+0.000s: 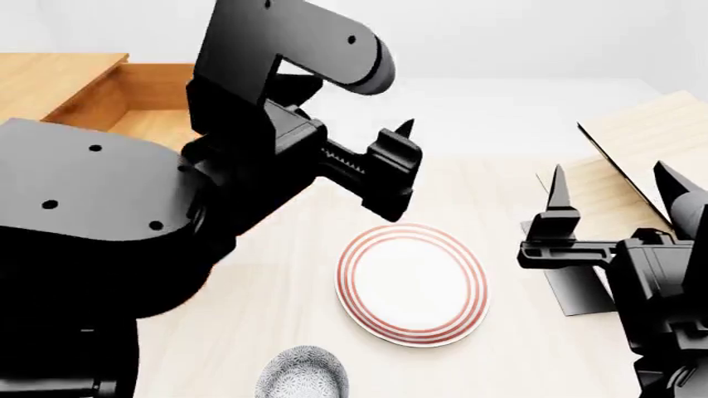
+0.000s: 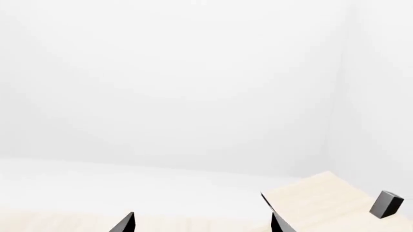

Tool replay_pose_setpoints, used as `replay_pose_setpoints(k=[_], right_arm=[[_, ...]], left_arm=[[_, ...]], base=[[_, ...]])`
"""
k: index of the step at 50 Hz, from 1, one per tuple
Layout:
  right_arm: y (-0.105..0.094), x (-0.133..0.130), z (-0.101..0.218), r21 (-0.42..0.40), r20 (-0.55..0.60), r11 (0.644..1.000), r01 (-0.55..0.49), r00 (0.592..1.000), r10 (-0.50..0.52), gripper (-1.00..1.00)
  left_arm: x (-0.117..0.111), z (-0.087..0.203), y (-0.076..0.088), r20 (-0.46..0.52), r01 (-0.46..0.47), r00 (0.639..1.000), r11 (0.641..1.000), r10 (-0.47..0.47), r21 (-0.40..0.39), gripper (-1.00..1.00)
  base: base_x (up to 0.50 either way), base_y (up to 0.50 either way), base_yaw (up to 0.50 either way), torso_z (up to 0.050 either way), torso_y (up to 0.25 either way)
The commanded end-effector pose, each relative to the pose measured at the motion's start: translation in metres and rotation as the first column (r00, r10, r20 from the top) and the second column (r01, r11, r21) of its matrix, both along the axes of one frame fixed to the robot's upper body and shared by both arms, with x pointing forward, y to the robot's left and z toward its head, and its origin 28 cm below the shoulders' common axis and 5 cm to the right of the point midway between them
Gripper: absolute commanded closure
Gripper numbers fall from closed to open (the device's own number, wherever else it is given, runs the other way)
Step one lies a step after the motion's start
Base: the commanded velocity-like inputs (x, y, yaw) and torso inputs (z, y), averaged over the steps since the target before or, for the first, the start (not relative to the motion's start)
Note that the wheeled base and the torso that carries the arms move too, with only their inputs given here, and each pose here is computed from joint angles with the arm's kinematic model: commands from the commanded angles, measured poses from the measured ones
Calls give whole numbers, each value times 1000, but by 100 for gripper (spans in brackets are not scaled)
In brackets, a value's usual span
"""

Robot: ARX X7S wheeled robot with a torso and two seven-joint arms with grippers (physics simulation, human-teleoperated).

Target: Open the top drawer of the cabinet and put the bowl in it.

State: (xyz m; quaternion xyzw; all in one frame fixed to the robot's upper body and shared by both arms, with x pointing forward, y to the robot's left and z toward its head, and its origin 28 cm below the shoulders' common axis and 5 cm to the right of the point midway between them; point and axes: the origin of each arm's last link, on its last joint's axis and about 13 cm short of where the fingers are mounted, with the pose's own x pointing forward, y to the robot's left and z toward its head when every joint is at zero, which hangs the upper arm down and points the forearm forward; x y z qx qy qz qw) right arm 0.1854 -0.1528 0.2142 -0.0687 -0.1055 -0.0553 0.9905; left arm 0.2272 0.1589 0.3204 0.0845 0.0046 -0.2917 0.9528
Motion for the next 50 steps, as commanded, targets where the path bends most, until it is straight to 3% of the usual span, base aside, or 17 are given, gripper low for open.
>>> replay_pose_setpoints(k=[1,23,36,50], right_arm=[[0,-1,2,-2,4,1000,1,1000,-1,-100],[2,0,-1,-1,-3,1000,-2,1000,2,-100],[2,2,-4,3,-12,1000,-5,1000,5,-100],[3,4,-5,0,-19,1000,-6,1000,6,-100]], left_arm=[[-32,-35,-5,-34,115,993,993,-114,36,-100],[-52,-114,2,-239,173,961,977,-140,124,-100],[-57,-146,20,-346,128,935,983,-76,132,-100],[-52,-164,42,-432,29,902,995,13,90,-100]], base=[[0,0,0,0,0],[0,0,0,0,0],[0,0,0,0,0],[0,0,0,0,0]])
